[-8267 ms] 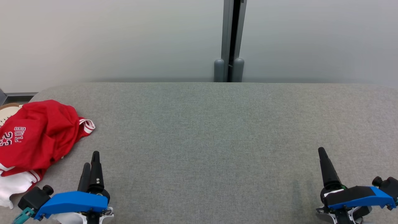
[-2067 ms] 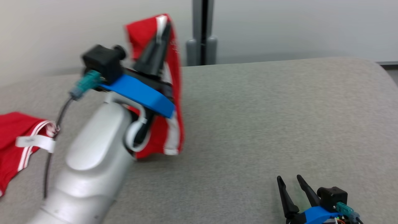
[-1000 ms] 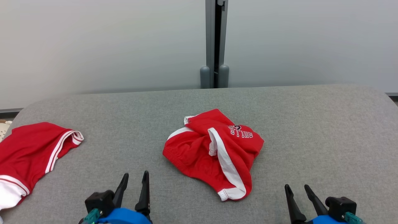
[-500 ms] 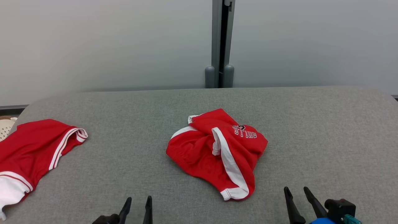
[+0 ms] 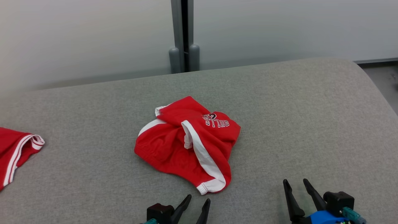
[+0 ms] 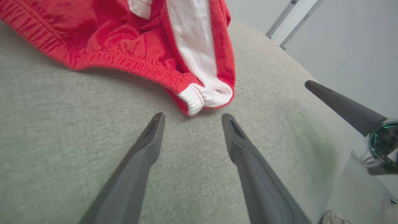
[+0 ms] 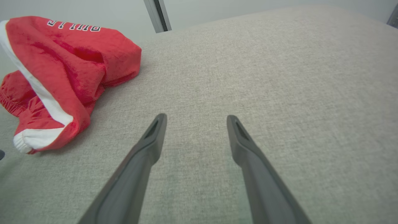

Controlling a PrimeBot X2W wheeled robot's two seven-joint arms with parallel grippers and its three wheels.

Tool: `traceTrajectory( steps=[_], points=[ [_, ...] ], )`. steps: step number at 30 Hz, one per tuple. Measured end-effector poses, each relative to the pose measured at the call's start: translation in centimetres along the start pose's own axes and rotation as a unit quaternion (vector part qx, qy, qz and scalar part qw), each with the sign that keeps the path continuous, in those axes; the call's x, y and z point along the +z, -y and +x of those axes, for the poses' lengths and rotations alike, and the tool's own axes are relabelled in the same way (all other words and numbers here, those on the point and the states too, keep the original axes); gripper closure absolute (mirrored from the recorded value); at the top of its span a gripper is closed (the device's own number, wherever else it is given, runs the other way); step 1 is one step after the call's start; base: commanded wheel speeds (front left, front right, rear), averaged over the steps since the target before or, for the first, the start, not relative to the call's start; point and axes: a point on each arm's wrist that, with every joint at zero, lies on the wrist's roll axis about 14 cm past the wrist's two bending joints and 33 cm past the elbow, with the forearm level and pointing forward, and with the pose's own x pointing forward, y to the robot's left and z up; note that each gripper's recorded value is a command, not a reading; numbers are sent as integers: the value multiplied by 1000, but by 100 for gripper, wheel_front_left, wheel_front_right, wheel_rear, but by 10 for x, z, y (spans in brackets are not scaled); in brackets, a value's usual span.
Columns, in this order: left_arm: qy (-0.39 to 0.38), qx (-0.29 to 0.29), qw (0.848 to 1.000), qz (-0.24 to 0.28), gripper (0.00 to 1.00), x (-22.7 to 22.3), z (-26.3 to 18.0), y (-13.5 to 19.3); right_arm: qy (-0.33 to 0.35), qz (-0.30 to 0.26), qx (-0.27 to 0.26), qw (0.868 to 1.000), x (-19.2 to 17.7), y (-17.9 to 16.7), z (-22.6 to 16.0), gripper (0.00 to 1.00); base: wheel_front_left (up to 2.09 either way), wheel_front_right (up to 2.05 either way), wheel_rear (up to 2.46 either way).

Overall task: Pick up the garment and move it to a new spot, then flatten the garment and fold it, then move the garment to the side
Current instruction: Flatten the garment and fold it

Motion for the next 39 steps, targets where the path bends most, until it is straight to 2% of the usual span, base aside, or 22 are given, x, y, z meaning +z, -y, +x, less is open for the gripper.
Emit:
traceTrajectory(
  steps=[5, 13, 14, 15, 16, 22, 28, 34, 38, 39],
  points=[
    [-27, -24, 999, -10, 0, -10, 13, 9, -4, -2, -16, 1000, -1, 10, 1, 0, 0, 0, 0],
    [-28, -28, 999, -25, 0, -4, 26, 7, -7, -3, -24, 1000, -2, 15, 4, 0, 0, 0, 0],
    [-26, -30, 999, -24, 17, -2, 27, 7, -7, -3, -24, 1000, -1, 15, 5, 0, 0, 0, 0],
    [-23, -33, 999, -18, 76, 0, 28, 8, -5, -4, -22, 1000, 0, 14, 6, 0, 0, 0, 0],
    [-19, -34, 999, -12, 100, 4, 28, 7, -4, -4, -21, 1000, 1, 14, 7, 0, 0, 0, 0],
    [13, -4, 1000, 9, 100, 23, 20, -11, 5, 1, -6, 1000, 6, 4, 9, 0, 0, 0, 0],
    [64, 76, 994, 35, 100, 50, -14, -56, 11, 8, 19, 1000, 7, -13, 4, 0, 0, 0, 0],
    [108, 177, 976, 62, 100, 75, -55, -110, 15, 13, 51, 998, 10, -34, 9, 0, 0, 0, 0],
    [114, 231, 964, 68, 100, 75, -80, -134, 13, 12, 66, 998, 10, -44, 12, 0, 0, 0, 0],
    [113, 238, 962, 66, 73, 72, -84, -137, 12, 11, 68, 998, 10, -46, 12, 0, 0, 0, 0]
  ],
)
